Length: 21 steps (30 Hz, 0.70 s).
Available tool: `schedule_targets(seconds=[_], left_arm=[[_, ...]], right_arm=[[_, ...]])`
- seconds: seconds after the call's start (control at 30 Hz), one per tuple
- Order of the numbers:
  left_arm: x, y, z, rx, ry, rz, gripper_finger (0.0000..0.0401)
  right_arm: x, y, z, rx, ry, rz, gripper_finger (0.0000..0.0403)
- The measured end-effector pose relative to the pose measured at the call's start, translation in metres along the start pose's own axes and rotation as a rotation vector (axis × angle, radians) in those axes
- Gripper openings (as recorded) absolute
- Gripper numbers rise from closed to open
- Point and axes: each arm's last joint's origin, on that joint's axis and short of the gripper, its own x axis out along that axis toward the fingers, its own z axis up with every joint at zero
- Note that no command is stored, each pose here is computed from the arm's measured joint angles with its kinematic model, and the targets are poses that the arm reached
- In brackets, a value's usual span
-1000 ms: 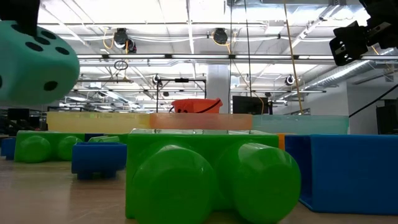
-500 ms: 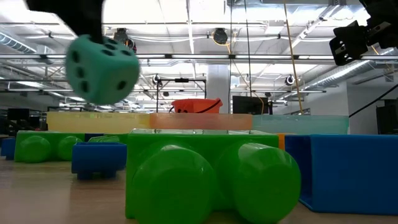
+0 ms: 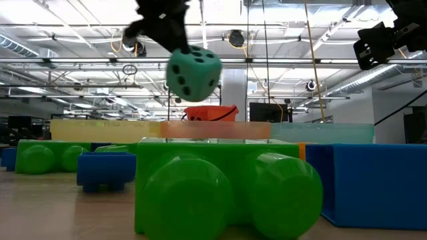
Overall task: Pick & Place Toys
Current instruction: Put the large blue dice into the orange bin
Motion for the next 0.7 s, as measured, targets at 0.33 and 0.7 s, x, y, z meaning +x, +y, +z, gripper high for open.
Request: schedule_targets(seconds=[0.33, 0.7], left_arm=[[0.061, -0.006, 0.009, 0.052, 0.048, -0.025, 0.0089], [0.092, -0.017, -0.005, 0.166, 0.141, -0.074, 0.0089]], right_arm=[[0.0, 0.0, 0.001, 0.0, -0.007, 0.003, 0.0196], [0.0, 0.0, 0.001, -0.002, -0.007, 0.003, 0.0196]])
